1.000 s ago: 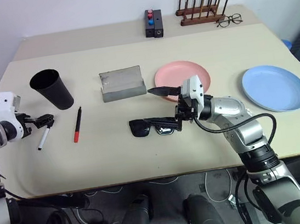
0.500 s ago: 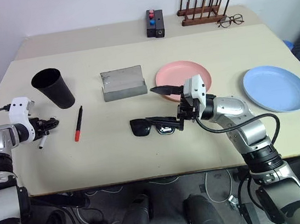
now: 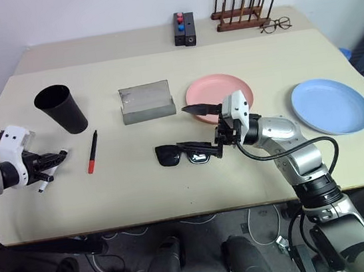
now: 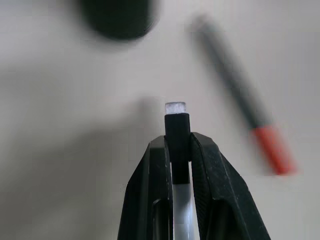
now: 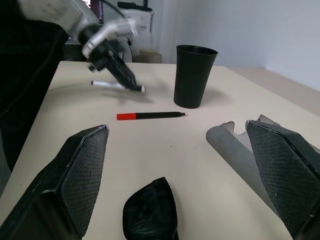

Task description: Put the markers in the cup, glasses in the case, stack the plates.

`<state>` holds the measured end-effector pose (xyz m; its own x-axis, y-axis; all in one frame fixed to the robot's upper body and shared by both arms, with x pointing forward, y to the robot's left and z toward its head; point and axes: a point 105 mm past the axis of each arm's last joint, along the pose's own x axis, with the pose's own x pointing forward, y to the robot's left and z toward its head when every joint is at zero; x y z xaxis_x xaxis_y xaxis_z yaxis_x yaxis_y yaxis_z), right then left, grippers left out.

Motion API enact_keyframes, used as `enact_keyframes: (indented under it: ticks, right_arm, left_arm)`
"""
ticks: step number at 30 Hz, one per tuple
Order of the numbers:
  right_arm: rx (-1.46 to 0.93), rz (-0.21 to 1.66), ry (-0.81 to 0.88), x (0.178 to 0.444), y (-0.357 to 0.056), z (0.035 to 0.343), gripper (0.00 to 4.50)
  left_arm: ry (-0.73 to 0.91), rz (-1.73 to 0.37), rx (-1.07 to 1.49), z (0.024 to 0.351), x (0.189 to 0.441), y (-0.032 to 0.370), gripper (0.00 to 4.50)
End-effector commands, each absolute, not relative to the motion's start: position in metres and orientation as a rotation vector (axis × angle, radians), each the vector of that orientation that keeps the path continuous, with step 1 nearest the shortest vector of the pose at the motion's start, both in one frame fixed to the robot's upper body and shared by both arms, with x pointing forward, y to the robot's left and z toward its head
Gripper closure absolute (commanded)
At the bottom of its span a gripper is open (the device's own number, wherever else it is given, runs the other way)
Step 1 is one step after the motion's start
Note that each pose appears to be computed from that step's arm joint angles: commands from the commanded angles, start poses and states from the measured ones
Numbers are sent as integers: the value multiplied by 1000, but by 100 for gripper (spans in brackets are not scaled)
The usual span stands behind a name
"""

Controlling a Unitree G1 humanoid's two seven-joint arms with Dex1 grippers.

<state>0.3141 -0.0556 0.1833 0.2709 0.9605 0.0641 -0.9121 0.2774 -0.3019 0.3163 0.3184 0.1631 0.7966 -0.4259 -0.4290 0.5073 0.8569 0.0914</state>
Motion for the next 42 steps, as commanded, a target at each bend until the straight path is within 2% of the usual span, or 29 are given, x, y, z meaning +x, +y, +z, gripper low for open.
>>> enact_keyframes:
  ticks: [1,4,7,16,19,23,30,42]
  right_arm:
    - [-166,1303,-289,312,-62,200,0]
    - [-70,1339,-275,311,-66,209,0]
    - [4,1337,-306,313,-66,221,0]
    - [-50,1311,-304,319,-69,219,0]
    - [-77,1296,-316,320,-68,220,0]
    - [-81,1290,-321,319,-67,219,0]
    - [-94,1262,-314,317,-73,217,0]
    - [-120,1260,-279,310,-77,213,0]
  left_arm:
    - [-8,-605,321,242,312,288,447]
    - [-203,-639,163,280,312,280,447]
    - [-393,-562,168,308,312,287,447]
    - [-668,-270,168,345,352,324,447]
    - [-733,-265,143,352,363,323,447]
    - [-744,-252,133,345,376,322,447]
    - [-686,-252,97,312,388,323,447]
    - [-616,-203,63,282,394,330,447]
